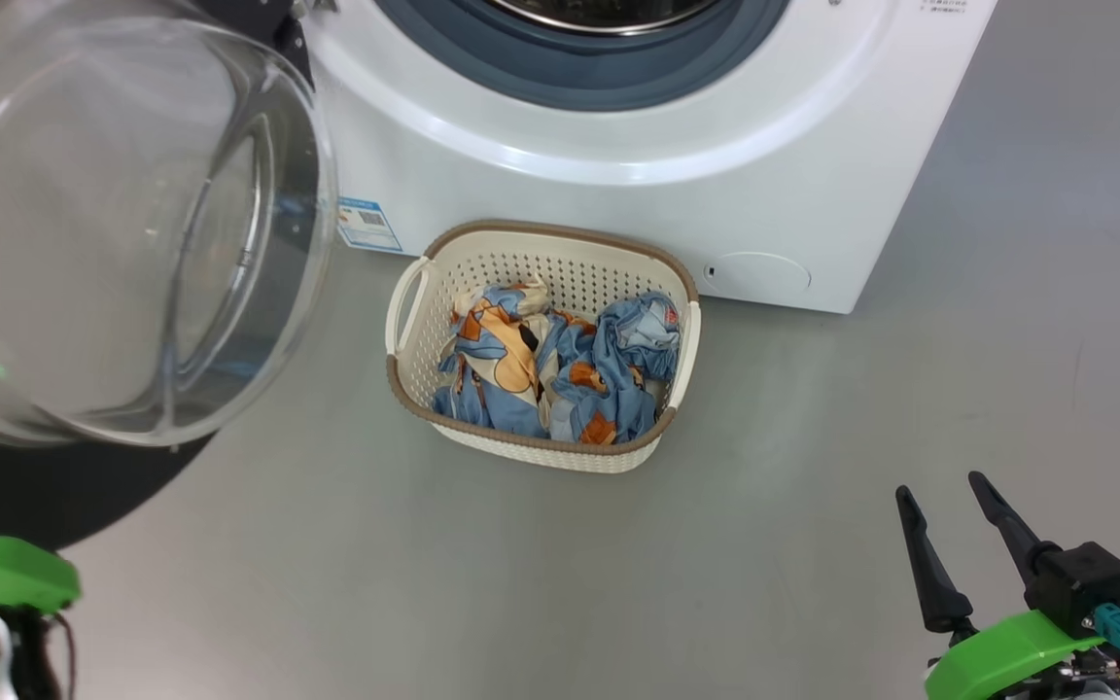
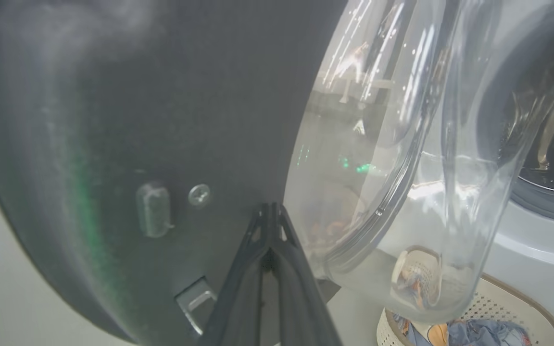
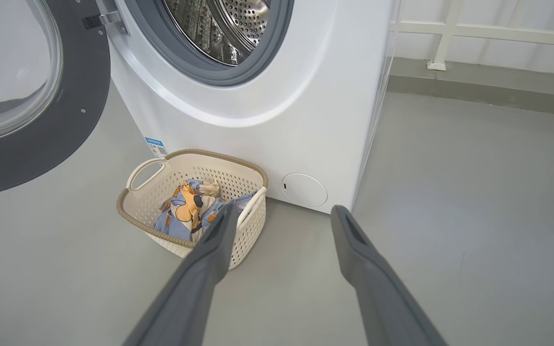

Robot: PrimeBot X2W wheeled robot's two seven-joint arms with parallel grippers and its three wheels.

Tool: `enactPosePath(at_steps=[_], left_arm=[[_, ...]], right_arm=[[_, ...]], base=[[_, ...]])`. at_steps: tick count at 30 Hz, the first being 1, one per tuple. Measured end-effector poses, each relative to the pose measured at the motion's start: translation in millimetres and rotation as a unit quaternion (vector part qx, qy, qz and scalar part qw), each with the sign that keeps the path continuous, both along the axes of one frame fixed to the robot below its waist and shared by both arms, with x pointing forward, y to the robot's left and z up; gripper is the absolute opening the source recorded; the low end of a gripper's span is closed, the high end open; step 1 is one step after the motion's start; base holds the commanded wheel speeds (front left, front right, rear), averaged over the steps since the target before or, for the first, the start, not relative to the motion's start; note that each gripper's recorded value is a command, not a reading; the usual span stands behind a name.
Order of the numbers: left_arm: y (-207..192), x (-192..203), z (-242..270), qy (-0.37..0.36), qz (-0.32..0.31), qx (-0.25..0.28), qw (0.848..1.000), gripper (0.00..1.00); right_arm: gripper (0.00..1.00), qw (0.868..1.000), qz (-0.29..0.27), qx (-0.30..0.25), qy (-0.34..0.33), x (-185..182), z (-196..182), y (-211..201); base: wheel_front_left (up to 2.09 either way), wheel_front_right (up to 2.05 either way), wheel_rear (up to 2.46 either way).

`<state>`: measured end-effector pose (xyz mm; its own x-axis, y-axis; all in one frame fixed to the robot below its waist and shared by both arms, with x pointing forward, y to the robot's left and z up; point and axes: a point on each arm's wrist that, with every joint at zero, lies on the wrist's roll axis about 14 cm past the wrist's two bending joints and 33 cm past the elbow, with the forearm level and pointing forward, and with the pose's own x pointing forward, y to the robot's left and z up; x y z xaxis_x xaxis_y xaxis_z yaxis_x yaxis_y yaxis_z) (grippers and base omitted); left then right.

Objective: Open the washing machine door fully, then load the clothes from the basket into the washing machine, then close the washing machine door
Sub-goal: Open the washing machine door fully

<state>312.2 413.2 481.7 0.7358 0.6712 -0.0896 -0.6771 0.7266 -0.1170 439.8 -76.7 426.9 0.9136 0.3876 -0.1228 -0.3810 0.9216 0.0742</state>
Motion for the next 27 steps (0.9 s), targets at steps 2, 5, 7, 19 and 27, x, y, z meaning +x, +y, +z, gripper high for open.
enactPosePath(at_steps=[2, 5, 7, 19, 27], left_arm=[[9, 0, 2, -0.001, 0.01, 0.001, 1.0, 0.0], [23, -1, 6, -0.002, 0.023, 0.008, 1.0, 0.0], [29, -2, 6, 0.002, 0.031, 0.013, 0.999, 0.0], [51, 1, 0, 0.013, 0.053, 0.008, 0.998, 0.0], [57, 3, -1, 0.016, 0.058, 0.01, 0.998, 0.0]], right_arm=[[1.0, 1.0, 0.0, -0.001, 0.004, 1, -2, 0], [1.0, 1.0, 0.001, -0.002, 0.0, 5, 1, 0], [1.0, 1.0, 0.0, -0.003, -0.002, 7, 1, -1], [1.0, 1.0, -0.002, -0.016, 0.002, 12, 1, -8], [1.0, 1.0, -0.006, -0.018, 0.007, 14, -2, -11]], base=[[0.0, 0.0, 0.0], [0.0, 0.0, 0.0], [0.0, 0.0, 0.0], [0.0, 0.0, 0.0], [0.0, 0.0, 0.0]])
